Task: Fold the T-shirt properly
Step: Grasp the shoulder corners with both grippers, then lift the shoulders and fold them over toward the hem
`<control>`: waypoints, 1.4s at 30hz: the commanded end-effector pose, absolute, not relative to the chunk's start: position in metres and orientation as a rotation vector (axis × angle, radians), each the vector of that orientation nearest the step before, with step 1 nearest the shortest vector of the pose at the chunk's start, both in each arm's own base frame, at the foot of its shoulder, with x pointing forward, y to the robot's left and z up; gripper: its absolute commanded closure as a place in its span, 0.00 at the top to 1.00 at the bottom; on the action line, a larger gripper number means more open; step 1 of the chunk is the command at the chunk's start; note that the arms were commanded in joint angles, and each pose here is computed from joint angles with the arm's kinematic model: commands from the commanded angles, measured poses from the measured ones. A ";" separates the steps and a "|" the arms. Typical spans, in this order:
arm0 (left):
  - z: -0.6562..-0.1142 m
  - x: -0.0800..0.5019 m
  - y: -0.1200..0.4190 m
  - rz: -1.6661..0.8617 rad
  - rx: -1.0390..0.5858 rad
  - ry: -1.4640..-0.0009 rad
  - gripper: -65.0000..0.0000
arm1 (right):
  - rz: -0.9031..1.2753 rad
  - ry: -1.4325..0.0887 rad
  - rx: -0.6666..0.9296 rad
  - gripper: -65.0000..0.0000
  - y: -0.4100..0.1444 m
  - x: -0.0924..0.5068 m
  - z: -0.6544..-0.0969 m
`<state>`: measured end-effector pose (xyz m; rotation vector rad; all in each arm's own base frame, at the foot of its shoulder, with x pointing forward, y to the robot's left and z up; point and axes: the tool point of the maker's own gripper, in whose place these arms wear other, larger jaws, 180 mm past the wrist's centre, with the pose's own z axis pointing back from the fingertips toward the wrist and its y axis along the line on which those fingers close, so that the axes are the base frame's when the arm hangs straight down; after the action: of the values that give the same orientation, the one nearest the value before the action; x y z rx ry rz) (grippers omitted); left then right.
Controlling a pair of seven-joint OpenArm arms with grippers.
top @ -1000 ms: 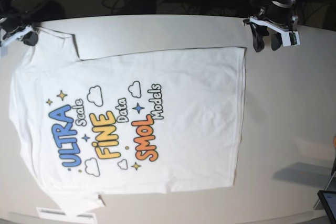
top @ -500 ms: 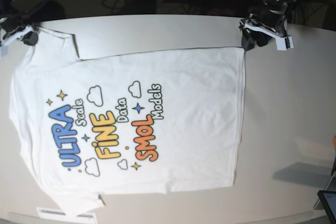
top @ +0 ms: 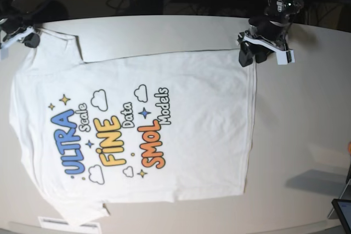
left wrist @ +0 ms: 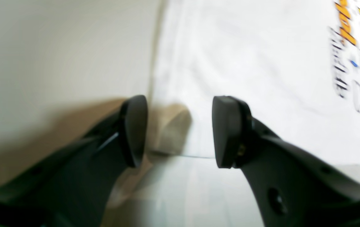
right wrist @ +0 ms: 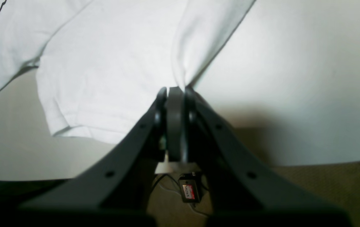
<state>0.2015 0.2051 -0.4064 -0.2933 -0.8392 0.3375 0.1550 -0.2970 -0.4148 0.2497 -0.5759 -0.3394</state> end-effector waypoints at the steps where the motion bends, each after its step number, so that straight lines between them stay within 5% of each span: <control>1: -0.420 0.187 0.200 0.330 -0.296 -0.751 0.50 | -0.326 -0.553 0.228 0.00 -0.301 0.151 -0.415; 6: -0.418 0.193 0.194 0.324 -0.310 -0.760 0.43 | -0.326 -0.552 0.227 0.00 -0.302 0.151 -0.415; 10: -0.417 0.194 0.195 0.321 -0.309 -0.763 0.00 | -0.326 -0.552 0.227 0.00 -0.302 0.151 -0.415; 42: -0.348 0.185 0.206 0.265 -0.274 -0.897 0.00 | 0.055 -0.640 -0.020 0.00 -0.314 0.187 -0.327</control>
<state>0.1799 0.2043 -0.3593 -0.2718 -0.8556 0.2711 0.1807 -0.3103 -0.3376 -0.0037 -0.6041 0.0399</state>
